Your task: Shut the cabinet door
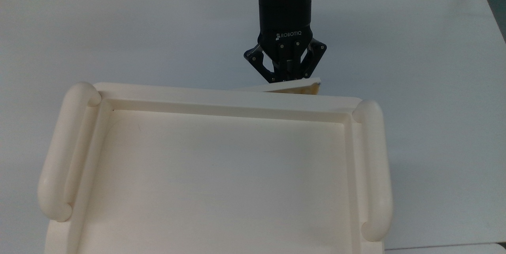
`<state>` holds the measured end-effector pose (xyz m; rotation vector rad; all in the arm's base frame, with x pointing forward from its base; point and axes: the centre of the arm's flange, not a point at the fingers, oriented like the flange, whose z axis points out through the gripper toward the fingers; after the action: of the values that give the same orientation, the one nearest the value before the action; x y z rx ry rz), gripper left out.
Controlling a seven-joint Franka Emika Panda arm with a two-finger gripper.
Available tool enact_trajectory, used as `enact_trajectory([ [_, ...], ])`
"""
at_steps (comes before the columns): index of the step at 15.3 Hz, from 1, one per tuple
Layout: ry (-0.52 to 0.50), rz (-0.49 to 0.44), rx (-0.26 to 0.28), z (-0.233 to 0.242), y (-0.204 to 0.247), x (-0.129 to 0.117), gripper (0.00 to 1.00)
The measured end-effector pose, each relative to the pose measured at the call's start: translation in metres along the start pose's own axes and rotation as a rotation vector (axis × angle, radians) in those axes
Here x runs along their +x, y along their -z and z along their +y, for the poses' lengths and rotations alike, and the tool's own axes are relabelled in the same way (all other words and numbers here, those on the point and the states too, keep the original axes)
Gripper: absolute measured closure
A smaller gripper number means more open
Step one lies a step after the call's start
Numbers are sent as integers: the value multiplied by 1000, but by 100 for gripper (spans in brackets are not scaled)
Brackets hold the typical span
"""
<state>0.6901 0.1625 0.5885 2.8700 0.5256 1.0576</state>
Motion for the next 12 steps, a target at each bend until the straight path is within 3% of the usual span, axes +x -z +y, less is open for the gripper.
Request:
enact_trajectory([
  [6,-57,112,-58,-3,-23,6,96],
  [12,-101,147,-85,6,-31,19,96],
])
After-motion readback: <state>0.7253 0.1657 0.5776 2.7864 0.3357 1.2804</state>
